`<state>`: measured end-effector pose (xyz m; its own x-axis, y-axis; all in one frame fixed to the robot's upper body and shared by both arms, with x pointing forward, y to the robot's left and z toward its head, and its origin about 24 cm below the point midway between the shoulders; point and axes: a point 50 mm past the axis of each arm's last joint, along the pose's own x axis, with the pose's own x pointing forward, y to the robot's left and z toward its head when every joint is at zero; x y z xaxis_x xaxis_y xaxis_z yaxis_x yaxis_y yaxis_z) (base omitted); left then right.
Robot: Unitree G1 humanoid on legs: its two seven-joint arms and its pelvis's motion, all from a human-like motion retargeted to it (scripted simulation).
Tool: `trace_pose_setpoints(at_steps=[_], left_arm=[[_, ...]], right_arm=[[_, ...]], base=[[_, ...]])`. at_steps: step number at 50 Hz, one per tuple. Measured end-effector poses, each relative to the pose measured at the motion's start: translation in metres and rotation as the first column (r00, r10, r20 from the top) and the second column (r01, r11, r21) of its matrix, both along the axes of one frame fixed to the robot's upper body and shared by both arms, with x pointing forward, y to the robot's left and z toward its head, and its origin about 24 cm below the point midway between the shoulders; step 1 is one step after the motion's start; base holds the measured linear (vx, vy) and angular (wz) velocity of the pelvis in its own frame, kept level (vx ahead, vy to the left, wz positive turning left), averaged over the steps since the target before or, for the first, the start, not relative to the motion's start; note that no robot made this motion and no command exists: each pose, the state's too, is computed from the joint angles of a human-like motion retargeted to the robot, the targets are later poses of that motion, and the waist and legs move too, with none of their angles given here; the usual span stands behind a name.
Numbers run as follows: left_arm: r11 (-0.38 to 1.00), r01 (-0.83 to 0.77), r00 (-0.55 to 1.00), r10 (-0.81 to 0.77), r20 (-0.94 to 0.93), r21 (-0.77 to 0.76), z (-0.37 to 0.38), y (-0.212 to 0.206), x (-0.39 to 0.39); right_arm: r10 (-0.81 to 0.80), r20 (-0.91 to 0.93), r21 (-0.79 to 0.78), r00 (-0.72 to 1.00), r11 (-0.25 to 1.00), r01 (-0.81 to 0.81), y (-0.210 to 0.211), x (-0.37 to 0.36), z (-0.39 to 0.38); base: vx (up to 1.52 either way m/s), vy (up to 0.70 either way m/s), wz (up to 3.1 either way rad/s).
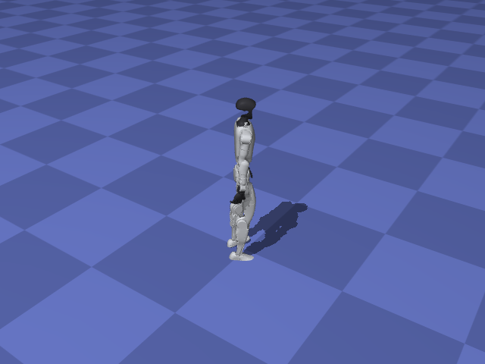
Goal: In place motions
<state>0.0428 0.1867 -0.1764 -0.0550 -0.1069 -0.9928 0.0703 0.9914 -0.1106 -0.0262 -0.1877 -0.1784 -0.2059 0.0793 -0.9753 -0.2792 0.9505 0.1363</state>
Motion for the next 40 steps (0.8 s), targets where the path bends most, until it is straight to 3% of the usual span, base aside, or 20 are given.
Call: trace_pose_setpoints(at_steps=[12, 22, 40], left_arm=[[0.999, 0.029, 1.0, -0.029, -0.006, -0.044, 0.0, -0.007, 0.0], [0.999, -0.036, 0.999, 0.035, -0.033, -0.033, -0.001, -0.002, -0.013], [0.998, -0.067, 0.997, 0.066, -0.045, -0.008, -0.001, 0.004, -0.024]], right_arm=[[-0.038, -0.047, 0.004, 0.998, 0.999, 0.038, -0.003, -0.009, 0.002], [-0.018, -0.011, 0.001, 1.0, 1.0, 0.019, -0.005, 0.002, 0.001], [-0.039, -0.113, -0.046, 0.993, 0.998, 0.034, -0.018, -0.028, 0.007]], base=[[-0.09, 0.0, -0.16], [0.02, 0.01, 0.2], [0.24, 0.16, 1.25]])
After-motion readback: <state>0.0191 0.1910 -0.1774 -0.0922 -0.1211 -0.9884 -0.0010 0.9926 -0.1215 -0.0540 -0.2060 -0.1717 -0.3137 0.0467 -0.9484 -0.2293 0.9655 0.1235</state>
